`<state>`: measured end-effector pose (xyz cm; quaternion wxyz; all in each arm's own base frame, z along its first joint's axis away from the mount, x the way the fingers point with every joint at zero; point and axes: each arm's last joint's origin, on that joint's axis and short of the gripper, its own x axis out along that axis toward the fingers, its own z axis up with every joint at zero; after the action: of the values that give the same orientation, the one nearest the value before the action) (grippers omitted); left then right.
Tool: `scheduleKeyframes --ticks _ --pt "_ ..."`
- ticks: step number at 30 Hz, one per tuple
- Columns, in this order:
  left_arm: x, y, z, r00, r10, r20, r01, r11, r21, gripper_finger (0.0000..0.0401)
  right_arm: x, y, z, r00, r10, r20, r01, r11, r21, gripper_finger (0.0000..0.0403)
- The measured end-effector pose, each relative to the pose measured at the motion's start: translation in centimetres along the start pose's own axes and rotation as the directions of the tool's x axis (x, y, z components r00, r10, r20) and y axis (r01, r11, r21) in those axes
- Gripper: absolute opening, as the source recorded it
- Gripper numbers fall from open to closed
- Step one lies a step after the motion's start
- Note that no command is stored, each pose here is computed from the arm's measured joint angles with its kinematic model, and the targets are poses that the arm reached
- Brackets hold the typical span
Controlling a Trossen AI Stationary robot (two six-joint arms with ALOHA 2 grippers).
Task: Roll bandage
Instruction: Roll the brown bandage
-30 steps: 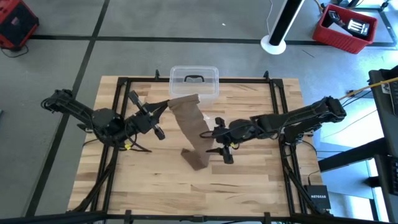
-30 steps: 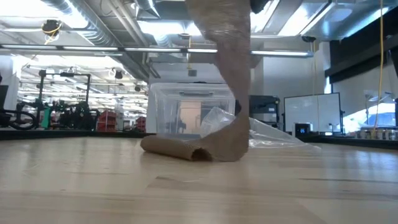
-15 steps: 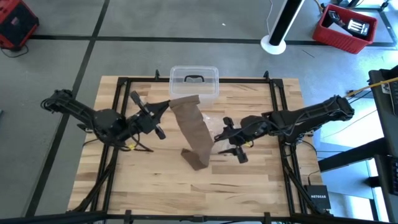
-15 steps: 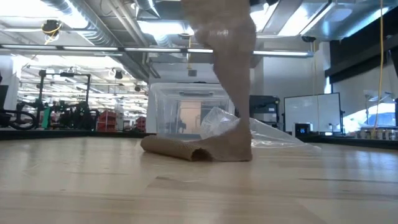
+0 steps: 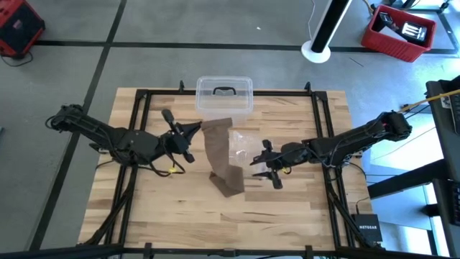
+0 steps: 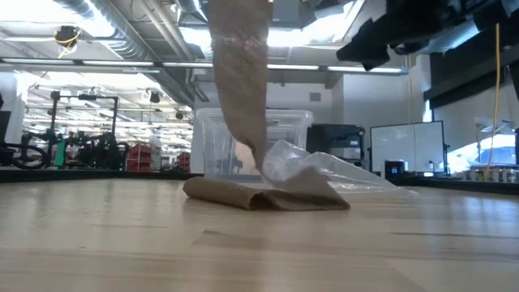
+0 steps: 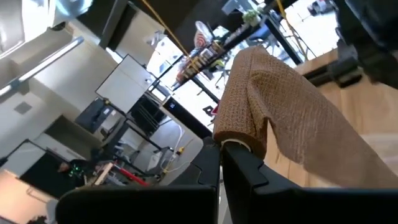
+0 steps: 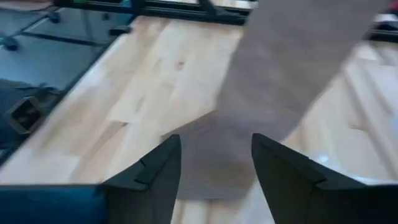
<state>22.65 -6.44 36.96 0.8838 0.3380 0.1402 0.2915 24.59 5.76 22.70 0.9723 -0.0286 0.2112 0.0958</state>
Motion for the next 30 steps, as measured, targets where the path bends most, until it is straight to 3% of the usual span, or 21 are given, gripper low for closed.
scheduleKeyframes --ticks 4,10,16,21,24,30 --pt "0.1 -0.7 -0.3 0.999 -0.032 -0.017 0.033 0.996 0.081 0.0000 0.0 -0.1 0.5 0.999 -0.026 0.025 0.026 1.000 -0.010 0.0236" --pt "0.5 -3.4 -0.3 0.995 -0.088 -0.039 0.095 0.959 0.267 0.0000 -0.8 -0.3 3.2 0.989 -0.099 0.109 0.115 0.981 -0.154 0.0279" --pt "0.3 -5.6 0.0 0.995 -0.093 -0.045 0.103 0.910 0.403 0.0000 -1.5 -0.7 5.8 0.954 -0.239 0.179 0.285 0.910 -0.303 0.0284" --pt "-0.3 -6.2 0.6 0.998 -0.066 -0.024 0.069 0.902 0.426 0.0000 -1.7 -1.0 6.4 0.928 -0.320 0.190 0.367 0.872 -0.324 0.0284" --pt "-0.4 -5.6 0.9 0.999 0.010 -0.043 0.009 0.906 0.423 0.0000 -1.1 -1.2 5.8 0.933 -0.334 0.137 0.360 0.892 -0.275 0.0285" --pt "-0.8 -3.6 1.7 0.997 0.070 -0.011 -0.063 0.944 0.325 0.0000 2.1 -2.8 2.0 0.979 -0.202 0.022 0.203 0.968 -0.149 0.0285"
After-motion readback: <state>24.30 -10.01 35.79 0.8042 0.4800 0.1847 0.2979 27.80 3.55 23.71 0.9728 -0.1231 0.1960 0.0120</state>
